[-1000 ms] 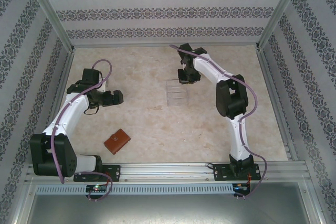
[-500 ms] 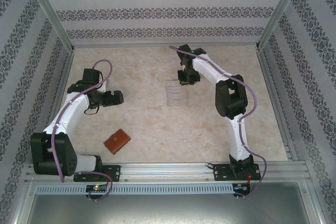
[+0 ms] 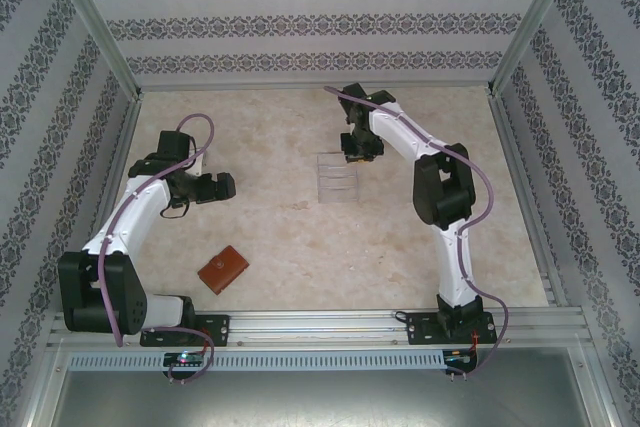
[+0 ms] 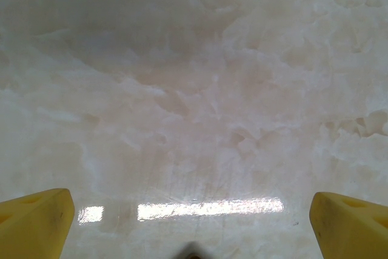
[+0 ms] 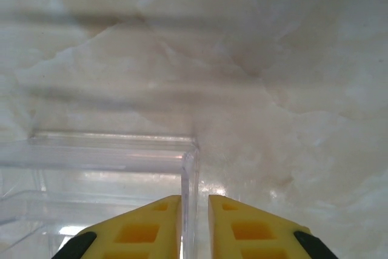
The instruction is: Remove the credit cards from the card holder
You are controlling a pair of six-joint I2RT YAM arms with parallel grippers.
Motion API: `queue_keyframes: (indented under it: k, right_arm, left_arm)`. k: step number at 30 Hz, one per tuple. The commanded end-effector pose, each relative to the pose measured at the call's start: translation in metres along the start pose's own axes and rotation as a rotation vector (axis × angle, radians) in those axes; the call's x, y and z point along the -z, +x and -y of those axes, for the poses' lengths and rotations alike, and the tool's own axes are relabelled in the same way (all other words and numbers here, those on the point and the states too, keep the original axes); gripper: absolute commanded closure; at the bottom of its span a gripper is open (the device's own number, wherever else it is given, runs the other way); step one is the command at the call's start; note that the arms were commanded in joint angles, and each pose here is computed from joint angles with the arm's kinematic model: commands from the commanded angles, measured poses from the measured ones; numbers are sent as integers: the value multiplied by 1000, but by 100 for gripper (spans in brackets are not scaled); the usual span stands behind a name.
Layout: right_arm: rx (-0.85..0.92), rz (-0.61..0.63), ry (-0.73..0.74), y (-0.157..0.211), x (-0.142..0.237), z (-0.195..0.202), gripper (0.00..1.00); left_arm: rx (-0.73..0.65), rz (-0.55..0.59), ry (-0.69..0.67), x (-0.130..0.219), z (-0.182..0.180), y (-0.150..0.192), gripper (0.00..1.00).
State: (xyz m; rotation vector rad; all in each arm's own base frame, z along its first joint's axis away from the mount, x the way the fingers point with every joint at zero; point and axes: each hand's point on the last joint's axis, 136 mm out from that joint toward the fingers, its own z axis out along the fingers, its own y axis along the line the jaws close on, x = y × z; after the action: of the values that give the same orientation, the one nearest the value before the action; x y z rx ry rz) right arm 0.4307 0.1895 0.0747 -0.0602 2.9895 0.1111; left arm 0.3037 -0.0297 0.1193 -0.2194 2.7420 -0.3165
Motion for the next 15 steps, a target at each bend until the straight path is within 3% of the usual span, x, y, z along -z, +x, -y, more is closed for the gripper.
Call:
queue_keyframes:
  k: [1, 7, 15]
  right_arm:
    - [-10, 45, 0, 3, 32, 1, 79]
    - [-2, 101, -44, 12, 56, -9, 76]
    - [16, 143, -115, 35, 75, -26, 76]
  left_arm:
    - [-4, -68, -3, -7, 0, 16, 0]
    - [67, -121, 11, -9, 9, 27, 1]
    - [165, -97, 8, -11, 9, 44, 0]
